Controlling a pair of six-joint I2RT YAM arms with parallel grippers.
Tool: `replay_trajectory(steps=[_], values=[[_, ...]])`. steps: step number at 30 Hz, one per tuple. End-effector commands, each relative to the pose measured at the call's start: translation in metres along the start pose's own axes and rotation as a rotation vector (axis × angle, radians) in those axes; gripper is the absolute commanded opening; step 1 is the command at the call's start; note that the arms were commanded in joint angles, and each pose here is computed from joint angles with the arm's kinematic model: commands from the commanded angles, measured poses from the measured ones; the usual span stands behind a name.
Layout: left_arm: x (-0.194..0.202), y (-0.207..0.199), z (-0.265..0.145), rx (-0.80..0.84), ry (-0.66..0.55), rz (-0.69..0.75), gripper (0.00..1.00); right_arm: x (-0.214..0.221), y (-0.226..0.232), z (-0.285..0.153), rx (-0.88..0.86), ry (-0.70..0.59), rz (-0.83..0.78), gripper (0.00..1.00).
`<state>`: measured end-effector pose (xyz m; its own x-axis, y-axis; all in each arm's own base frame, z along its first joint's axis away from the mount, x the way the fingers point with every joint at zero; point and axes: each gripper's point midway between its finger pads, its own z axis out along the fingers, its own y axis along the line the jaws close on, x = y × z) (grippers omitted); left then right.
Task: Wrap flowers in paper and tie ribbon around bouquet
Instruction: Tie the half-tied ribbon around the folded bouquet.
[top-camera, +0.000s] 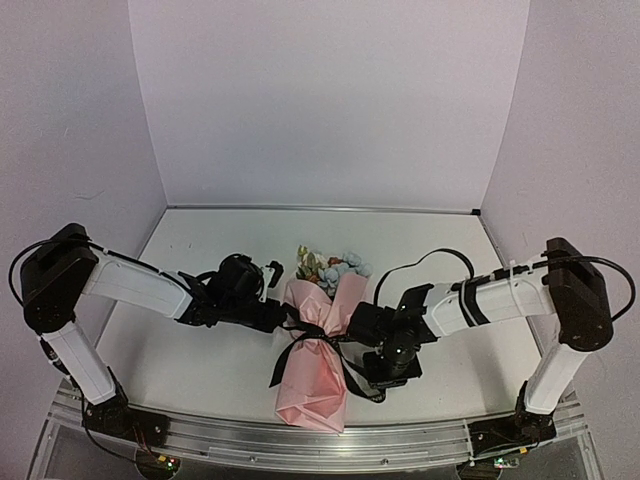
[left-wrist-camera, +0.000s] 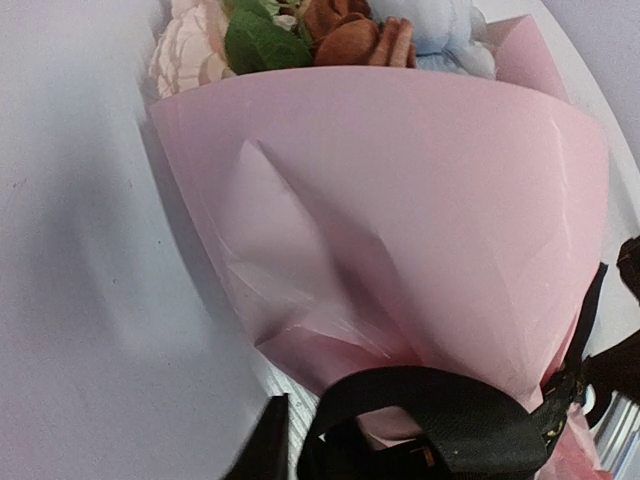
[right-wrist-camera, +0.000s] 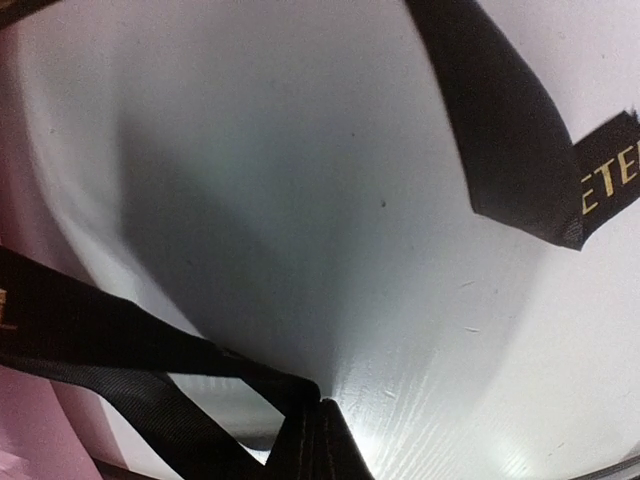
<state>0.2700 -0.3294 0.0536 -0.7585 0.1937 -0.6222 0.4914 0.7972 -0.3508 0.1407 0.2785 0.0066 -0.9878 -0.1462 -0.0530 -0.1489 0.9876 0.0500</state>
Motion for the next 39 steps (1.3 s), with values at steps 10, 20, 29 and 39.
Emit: replay_trajectory(steps=[10,20,29,39], values=[[-0.021,0.025,-0.016,-0.118,-0.049,0.021,0.00,-0.035,-0.046,-0.046,0.286,-0.120,-0.323,0.00],[-0.011,0.057,-0.022,-0.185,-0.020,-0.029,0.00,-0.030,-0.086,-0.039,0.407,-0.067,-0.320,0.00],[-0.023,0.046,-0.040,-0.096,-0.111,-0.076,0.00,-0.028,-0.094,-0.032,0.440,-0.039,-0.310,0.00],[-0.019,0.044,-0.048,-0.048,-0.133,-0.097,0.00,-0.031,-0.109,-0.032,0.485,-0.027,-0.281,0.00]])
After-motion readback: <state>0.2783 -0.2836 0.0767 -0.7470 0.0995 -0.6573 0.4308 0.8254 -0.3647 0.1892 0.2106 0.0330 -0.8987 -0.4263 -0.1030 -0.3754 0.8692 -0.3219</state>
